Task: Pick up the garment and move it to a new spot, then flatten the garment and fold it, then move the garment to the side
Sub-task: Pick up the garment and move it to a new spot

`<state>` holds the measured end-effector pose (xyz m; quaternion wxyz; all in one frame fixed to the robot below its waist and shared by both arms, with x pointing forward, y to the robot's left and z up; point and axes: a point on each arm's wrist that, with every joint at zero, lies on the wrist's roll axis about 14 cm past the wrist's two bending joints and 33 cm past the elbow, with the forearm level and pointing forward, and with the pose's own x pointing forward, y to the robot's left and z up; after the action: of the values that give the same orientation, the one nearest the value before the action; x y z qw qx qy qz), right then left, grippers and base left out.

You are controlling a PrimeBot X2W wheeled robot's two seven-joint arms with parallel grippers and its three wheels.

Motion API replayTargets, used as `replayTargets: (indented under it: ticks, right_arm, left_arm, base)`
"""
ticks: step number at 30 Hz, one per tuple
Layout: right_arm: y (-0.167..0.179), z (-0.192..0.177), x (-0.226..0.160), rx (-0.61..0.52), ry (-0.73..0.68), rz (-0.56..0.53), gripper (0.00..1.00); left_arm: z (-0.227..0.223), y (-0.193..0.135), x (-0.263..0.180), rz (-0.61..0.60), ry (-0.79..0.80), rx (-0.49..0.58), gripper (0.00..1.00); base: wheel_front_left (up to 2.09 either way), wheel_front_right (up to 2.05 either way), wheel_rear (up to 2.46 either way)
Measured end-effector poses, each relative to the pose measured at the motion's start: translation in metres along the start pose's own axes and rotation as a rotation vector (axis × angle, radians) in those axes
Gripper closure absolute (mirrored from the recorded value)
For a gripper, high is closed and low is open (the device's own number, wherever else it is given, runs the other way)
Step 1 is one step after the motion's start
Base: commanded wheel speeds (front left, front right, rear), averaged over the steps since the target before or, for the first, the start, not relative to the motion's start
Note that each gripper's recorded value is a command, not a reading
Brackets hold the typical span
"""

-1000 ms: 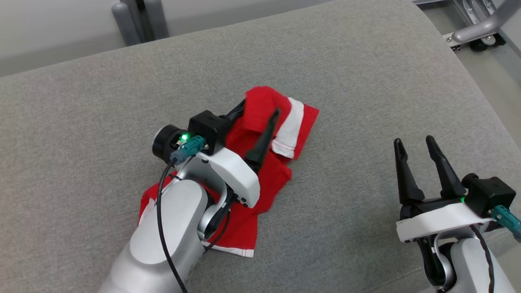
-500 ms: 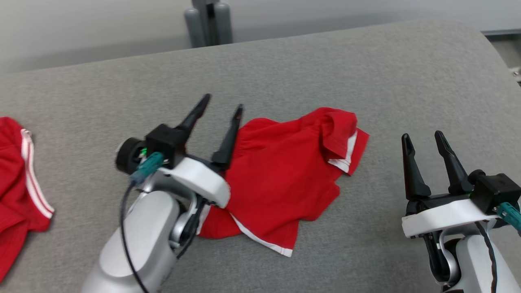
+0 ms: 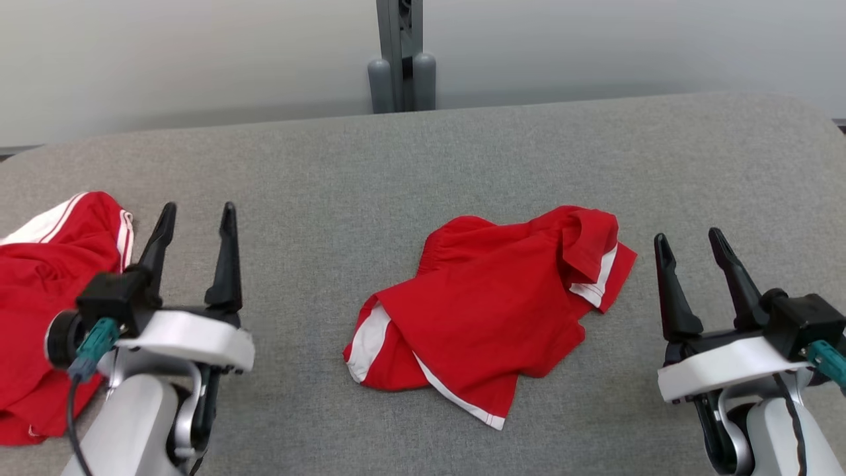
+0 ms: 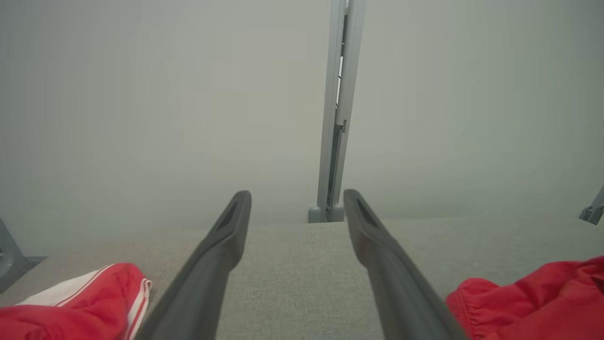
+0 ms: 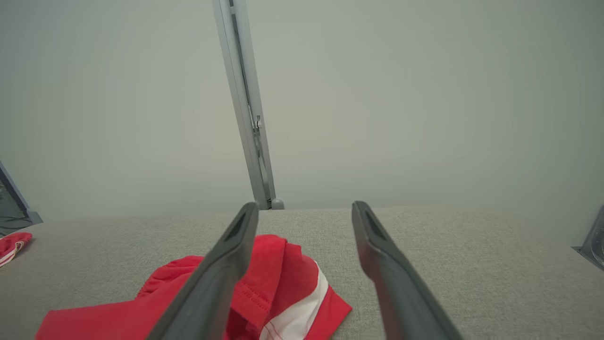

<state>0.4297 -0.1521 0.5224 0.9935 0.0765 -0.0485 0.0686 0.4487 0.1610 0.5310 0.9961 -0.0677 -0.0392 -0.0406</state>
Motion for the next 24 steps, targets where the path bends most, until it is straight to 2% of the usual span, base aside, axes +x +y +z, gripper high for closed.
replayTargets:
  ticks: [3, 13, 24]
  right_arm:
    - [0.001, 0.003, -0.008, -0.010, 0.003, 0.000, 0.00]
    - [-0.004, 0.004, -0.035, -0.017, 0.025, -0.025, 0.00]
    - [-0.003, 0.008, -0.046, -0.008, 0.031, -0.026, 0.00]
  left_arm:
    - [0.007, 0.011, -0.016, 0.035, -0.019, 0.013, 0.00]
    - [0.013, 0.013, -0.059, 0.069, -0.002, 0.026, 0.00]
    - [0.015, 0.013, -0.074, 0.084, 0.021, 0.029, 0.00]
  base:
    - [0.00, 0.00, 0.00]
    - [0.00, 0.00, 0.00]
    - [0.00, 0.00, 0.00]
